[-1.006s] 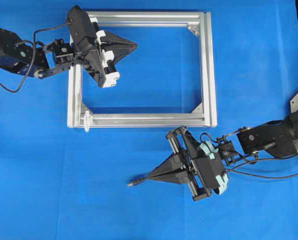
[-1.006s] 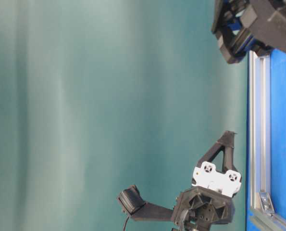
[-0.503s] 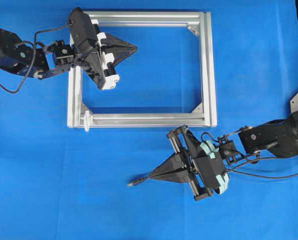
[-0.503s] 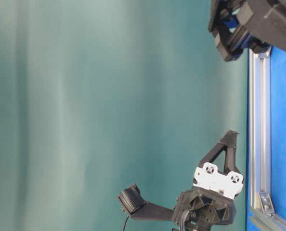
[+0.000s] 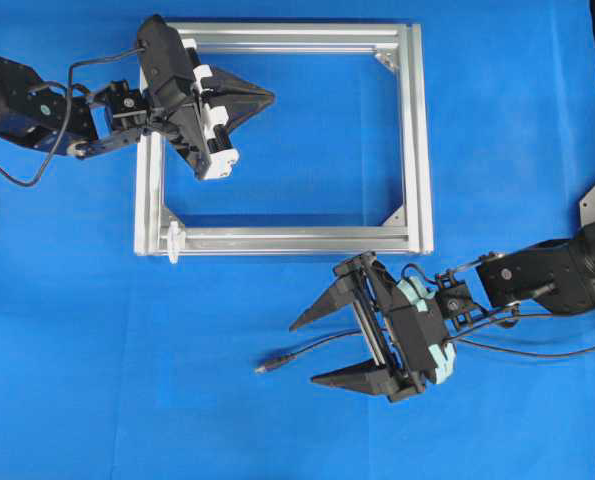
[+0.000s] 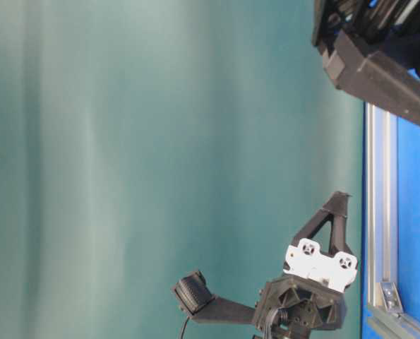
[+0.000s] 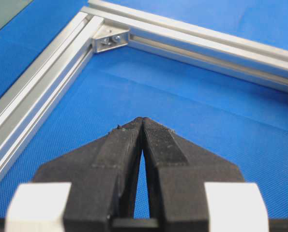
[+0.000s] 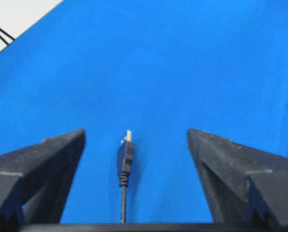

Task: Insert the wire through the string loop located on the left side.
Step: 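Open the right gripper and lower it over the black USB cable end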

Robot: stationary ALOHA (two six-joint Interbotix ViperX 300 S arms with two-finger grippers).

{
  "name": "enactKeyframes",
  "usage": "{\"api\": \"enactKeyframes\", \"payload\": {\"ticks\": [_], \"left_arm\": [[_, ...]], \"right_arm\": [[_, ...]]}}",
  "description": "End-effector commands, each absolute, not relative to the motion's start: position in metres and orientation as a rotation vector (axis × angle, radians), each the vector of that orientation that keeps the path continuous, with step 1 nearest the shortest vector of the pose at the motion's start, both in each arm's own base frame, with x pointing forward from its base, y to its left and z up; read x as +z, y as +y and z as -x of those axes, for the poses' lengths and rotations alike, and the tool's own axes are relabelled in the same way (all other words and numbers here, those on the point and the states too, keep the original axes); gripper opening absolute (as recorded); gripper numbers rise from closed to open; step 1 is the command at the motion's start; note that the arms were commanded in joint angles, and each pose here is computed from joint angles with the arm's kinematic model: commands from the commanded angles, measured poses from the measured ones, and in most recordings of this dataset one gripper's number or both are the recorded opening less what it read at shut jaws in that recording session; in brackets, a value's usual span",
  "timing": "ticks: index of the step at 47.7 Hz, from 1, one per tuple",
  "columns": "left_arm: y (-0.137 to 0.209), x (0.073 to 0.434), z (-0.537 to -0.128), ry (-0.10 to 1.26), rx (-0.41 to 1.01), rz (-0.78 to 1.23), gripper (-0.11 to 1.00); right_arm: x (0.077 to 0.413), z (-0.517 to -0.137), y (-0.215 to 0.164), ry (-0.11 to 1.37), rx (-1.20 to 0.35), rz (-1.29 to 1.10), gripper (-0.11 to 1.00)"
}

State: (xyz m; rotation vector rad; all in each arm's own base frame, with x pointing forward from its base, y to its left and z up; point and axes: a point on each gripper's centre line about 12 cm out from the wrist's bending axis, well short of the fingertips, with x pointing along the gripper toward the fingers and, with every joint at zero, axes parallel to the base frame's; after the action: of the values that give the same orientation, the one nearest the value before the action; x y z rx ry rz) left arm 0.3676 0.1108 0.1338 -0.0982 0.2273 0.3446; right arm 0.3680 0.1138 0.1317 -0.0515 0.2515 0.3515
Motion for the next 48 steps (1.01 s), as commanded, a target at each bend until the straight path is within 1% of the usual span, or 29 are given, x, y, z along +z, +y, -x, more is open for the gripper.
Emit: {"api": "enactKeyframes", "payload": {"ticks": [1,12,20,28,48], "left_arm": [[0.111,0.149,-0.369,0.183,0.341,0.091,0.00],[0.110,0.149,-0.369,0.183,0.340,0.091,0.00],[0.111,0.149,-0.369,0.185,0.341,0.091,0.00],[0.111,0.147,-0.367,0.191,0.341,0.092,0.00],[0.109,0.145,-0.363,0.201,0.340,0.095,0.00]], "right_arm": [[0.148,-0.369,0.116,0.205,0.353,0.042,0.88],[0.135,-0.370,0.113,0.249,0.327,0.023,0.90],[0.111,-0.371,0.112,0.312,0.306,-0.008,0.90],[0.097,-0.372,0.112,0.350,0.297,-0.024,0.90],[0.078,-0.381,0.114,0.361,0.296,-0.033,0.89]]}}
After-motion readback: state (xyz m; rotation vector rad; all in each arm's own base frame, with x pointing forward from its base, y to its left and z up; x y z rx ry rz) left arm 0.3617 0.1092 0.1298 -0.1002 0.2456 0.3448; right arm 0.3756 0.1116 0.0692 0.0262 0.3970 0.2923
